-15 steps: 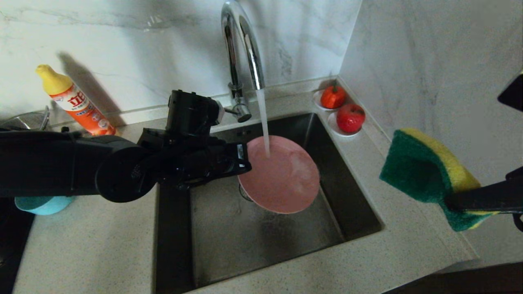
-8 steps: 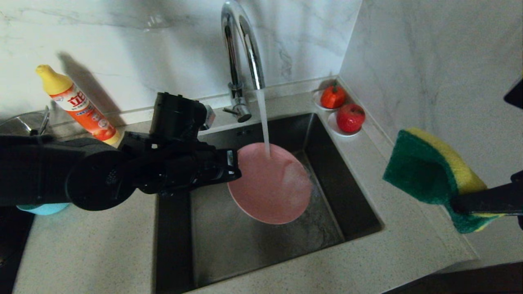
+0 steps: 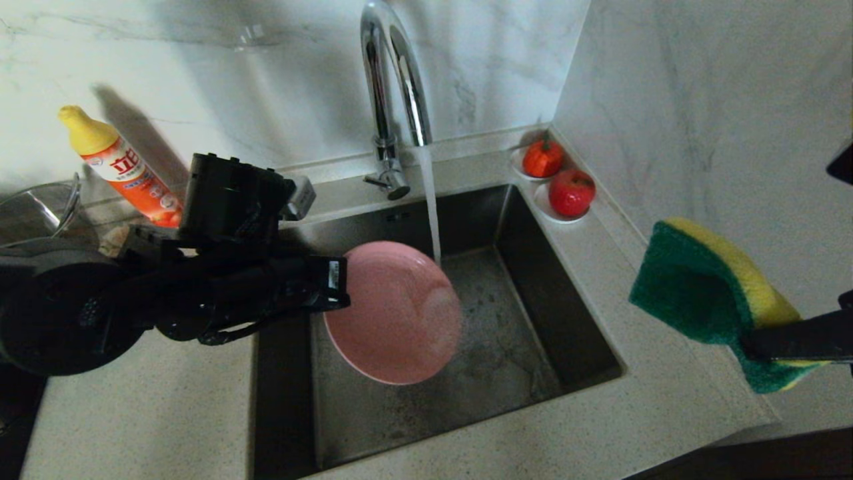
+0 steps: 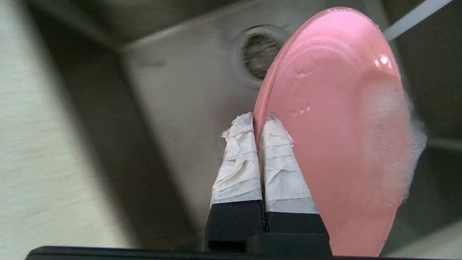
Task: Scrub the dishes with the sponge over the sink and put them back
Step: Rinse the plate
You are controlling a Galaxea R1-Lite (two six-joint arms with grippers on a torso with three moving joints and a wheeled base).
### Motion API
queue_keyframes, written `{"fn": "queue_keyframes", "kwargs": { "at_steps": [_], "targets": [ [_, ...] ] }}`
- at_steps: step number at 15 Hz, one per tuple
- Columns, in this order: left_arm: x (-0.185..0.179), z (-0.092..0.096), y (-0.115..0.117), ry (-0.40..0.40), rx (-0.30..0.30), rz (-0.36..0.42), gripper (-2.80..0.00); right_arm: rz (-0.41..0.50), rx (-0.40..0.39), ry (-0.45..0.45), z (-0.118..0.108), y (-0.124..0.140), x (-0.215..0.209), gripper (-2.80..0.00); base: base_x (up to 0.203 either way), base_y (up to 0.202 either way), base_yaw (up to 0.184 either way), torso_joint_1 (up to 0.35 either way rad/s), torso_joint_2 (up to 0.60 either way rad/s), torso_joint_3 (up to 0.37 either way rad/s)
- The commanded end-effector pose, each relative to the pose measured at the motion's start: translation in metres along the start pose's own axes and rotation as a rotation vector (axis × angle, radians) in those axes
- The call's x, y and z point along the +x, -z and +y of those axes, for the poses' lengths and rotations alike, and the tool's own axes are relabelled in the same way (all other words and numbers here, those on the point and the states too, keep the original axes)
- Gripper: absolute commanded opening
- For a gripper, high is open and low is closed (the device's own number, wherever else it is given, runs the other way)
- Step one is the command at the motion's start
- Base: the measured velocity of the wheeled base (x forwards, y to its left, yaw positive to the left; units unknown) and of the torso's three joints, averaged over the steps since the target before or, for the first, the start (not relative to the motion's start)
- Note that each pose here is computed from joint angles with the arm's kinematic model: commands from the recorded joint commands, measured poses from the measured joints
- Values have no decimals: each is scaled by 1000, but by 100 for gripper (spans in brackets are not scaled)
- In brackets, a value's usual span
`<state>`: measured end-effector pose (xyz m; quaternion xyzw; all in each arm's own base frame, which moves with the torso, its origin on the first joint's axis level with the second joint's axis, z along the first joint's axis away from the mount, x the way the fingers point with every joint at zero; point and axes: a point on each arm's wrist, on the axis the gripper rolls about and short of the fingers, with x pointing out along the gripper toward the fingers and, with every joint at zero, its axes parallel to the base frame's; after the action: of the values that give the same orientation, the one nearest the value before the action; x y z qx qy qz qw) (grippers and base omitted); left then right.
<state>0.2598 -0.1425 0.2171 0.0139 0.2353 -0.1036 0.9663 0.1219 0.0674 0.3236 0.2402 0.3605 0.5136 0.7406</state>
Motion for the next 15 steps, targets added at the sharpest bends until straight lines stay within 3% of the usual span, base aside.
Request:
{"fn": "queue_keyframes", "kwargs": {
  "at_steps": [1,7,15],
  "targets": [
    [-19,13,0,-40,37,-28,-280,16,20,1,-4,3,2,-280,0,0,0,0,0,0],
    [-50,27,-4,-119,201,-91,-280,28,37,7,-9,7,4,-280,0,0,0,0,0,0],
    [-77,36,-3,-240,545,-117,-280,11,20,1,-8,11,1,-280,0,0,0,0,0,0]
  ]
}}
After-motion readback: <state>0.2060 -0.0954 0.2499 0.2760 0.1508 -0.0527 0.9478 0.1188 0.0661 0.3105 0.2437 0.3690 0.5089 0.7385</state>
